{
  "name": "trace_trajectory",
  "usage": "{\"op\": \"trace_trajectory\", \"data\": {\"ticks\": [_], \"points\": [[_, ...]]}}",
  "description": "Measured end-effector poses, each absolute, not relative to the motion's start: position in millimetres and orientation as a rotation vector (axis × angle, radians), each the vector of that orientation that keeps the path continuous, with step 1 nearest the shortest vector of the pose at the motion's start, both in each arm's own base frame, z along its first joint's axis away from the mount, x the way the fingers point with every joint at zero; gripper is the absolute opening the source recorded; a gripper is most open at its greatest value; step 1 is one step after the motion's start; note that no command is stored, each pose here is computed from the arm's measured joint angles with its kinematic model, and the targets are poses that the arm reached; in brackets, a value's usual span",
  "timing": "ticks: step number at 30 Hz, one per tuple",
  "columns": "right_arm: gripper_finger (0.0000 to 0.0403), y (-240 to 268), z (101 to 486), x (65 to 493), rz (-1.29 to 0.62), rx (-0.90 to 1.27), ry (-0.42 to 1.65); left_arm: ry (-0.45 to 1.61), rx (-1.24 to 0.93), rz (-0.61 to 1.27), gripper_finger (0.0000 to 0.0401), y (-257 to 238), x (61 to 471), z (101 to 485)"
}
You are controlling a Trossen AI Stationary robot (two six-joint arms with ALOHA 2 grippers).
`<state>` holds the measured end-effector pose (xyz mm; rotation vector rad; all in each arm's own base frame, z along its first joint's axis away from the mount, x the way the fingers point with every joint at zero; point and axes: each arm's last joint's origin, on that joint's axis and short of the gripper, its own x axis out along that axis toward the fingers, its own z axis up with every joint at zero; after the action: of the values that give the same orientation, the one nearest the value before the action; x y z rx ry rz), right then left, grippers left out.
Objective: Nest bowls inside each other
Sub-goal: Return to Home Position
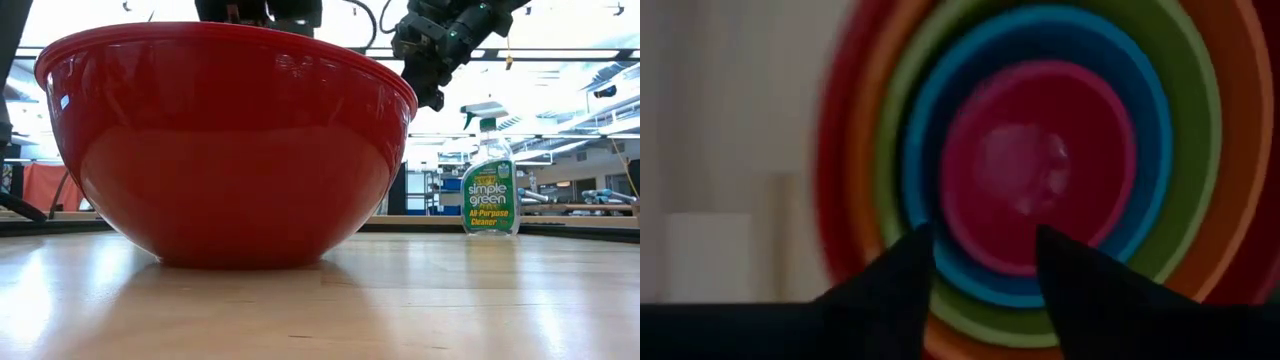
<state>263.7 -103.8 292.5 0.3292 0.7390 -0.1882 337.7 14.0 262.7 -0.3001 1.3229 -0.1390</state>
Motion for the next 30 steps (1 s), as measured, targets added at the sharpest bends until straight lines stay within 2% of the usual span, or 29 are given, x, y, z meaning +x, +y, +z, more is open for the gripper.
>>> {"op": "trace_trajectory", "data": {"ticks": [3,7,12,21,25,30], "points": [[0.0159,-105,297,260,-0.186,0.330,0.716,1.262,-0.265,-0.082,0.0210,20,329,279],[0.0159,-105,316,252,-0.212,0.290,0.599,1.015,-0.209,0.014,0.0219,27,307,312],[0.0159,-103,315,226,-0.252,0.326,0.483,0.728,-0.263,0.118,0.0196,35,263,328],[0.0159,-102,272,170,-0.343,0.497,0.088,0.262,-0.341,0.331,0.0147,46,193,329],[0.0157,-110,255,147,-0.383,0.579,-0.020,0.167,-0.380,0.347,0.0130,44,167,311],[0.0145,-111,251,128,-0.400,0.612,-0.069,0.041,-0.383,0.386,0.0104,41,135,298]]}}
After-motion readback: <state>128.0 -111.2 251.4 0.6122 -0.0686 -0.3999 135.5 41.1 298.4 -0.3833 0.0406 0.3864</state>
